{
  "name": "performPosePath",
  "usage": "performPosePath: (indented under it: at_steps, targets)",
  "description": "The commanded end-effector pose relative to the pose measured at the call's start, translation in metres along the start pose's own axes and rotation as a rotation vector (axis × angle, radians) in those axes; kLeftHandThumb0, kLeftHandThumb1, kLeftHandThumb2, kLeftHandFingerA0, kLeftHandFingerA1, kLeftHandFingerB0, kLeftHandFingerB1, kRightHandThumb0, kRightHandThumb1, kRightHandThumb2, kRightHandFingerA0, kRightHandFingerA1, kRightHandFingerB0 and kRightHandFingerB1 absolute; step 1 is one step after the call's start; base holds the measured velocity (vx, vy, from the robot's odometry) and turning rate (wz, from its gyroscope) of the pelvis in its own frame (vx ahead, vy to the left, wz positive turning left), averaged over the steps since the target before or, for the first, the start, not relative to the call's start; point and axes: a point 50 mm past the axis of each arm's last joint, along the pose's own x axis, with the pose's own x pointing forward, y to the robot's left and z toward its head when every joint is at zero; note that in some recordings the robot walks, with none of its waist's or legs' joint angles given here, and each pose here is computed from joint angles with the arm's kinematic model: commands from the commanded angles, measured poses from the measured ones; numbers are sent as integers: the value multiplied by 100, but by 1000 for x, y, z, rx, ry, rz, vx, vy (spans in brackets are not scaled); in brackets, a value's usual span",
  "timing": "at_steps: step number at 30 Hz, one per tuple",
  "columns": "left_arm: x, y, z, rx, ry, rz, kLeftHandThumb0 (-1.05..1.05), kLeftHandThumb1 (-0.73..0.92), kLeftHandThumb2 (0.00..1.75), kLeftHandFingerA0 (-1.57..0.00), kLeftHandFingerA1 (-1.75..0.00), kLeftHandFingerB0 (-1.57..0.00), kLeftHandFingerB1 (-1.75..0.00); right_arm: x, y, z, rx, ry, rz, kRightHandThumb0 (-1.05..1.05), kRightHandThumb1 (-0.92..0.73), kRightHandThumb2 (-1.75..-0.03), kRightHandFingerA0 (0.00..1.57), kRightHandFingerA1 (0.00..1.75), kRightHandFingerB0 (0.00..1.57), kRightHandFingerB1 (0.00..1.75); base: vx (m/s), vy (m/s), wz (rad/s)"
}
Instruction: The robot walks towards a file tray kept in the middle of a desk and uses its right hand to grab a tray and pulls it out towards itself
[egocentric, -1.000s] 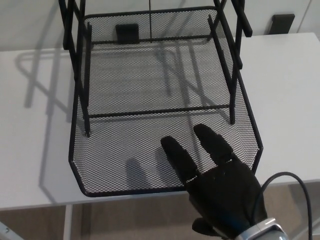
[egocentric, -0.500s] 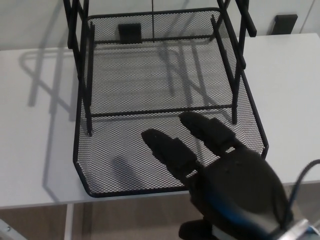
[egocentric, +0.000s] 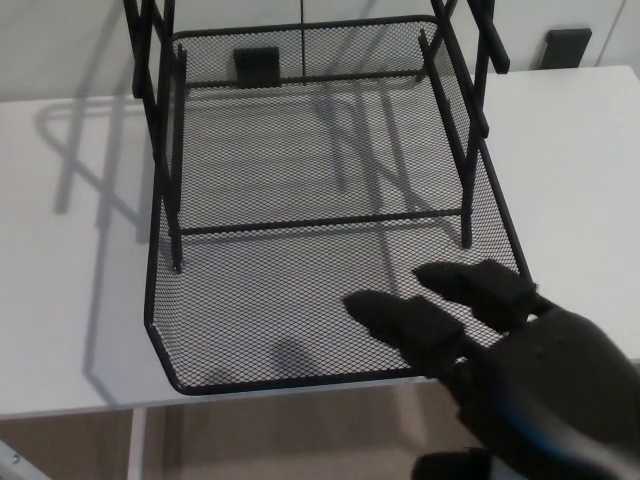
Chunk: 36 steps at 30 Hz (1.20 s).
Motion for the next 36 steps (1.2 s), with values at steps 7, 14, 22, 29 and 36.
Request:
performPosePath:
  at_steps: [7,14,22,29,36]
  targets:
    - [3,14,8,25,3,31,-28,59,57,-56,-42,-50,-40,-119,-145,-18,286,-626,36,-37,-47,-55,95,49,77,44,0,0,0]
    - [3,13,3,2,19,33,-26,59,57,-58,-42,-52,-40,-158,-172,-49,524,-473,248,-49,-49,-57,119,71,109,61,0,0,0]
    - [6,17,11,18,-2,37,-26,58,57,-59,-42,-52,-40,-213,-152,-85,825,-294,250,-60,-30,-68,118,106,108,85,0,0,0]
    - [5,15,21,20,-32,21,-25,59,58,-54,-42,-49,-40,-247,-69,-122,1116,179,181,-35,-28,-60,106,118,98,98,0,0,0]
    - [5,16,22,12,-36,31,-32,51,67,-53,-48,-46,-46,-250,139,-155,1005,1022,508,-8,-38,-52,95,101,91,80,0,0,0]
